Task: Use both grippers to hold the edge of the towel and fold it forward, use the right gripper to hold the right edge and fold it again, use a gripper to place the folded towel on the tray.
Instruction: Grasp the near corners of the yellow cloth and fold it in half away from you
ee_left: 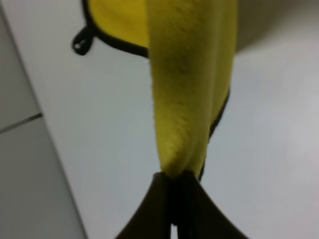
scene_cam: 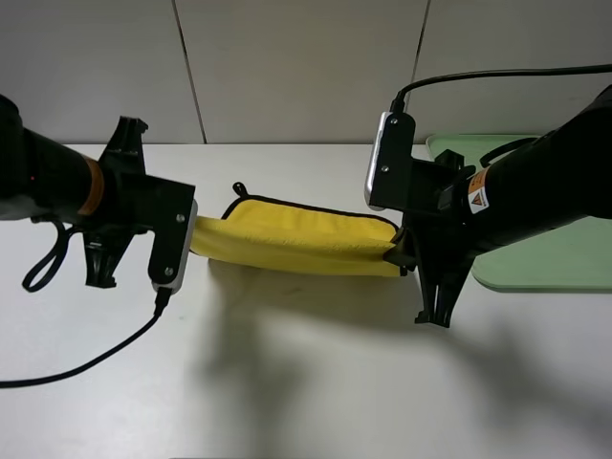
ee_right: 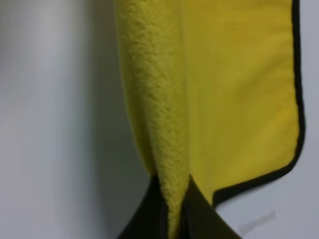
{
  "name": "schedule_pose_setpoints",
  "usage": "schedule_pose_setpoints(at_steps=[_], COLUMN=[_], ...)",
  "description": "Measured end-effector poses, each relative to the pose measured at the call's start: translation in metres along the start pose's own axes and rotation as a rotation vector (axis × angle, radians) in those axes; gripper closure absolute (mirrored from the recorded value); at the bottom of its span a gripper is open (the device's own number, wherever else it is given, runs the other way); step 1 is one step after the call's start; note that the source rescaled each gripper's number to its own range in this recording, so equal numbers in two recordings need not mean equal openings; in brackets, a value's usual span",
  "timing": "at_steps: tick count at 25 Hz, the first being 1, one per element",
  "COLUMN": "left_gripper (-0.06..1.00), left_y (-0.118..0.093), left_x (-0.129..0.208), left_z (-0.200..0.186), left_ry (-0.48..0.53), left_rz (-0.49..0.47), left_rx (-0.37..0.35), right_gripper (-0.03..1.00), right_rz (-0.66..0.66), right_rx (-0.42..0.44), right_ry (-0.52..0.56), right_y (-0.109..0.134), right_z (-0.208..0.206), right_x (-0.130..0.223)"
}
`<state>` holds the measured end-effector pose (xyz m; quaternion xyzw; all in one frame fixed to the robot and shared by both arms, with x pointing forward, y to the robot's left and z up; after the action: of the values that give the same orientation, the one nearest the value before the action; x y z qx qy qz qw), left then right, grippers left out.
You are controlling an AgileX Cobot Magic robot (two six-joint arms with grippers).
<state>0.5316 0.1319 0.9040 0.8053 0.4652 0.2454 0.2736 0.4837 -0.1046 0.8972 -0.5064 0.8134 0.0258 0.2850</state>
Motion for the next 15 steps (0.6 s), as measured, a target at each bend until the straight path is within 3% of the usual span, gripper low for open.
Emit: schedule_pose_setpoints(at_steps=[4,9,15], left_gripper=[0.94,0.94,0.94], left_y=[0.031,0.040,0.060], left_x=[0.008,0.014,0.006], left_z=[0.001,0.031,0.056], left_ry=[0.047,0.123,0.115], left_rz=[-0.029,-0.031,-0.028], left_rx=[-0.034,0.034,0.027], right_gripper=[0.97,0.97,0.97], right_rz=[0.001,0.058,0.094], right_rx=[0.026,0.065,0.093], right_ry=[-0.056,-0.047,-0.029], right_y=[-0.006,-0.029,-0.053], right_z=[0.001,0.011,0.025], right_x=[-0.010,-0.005,-0.007])
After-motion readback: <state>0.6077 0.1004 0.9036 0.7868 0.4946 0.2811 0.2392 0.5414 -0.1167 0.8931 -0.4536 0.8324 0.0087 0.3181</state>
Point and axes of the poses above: a point on each arm's last joint axis where the gripper is mounted, z pointing out along that axis toward the gripper, y along the wrist's bending axis when the last joint is at zero, x = y × z, the point moved 10 cm from there along z, pointing out along that axis toward the gripper, and after that the axes turned 13 degrees about z, right-handed, at the moved point
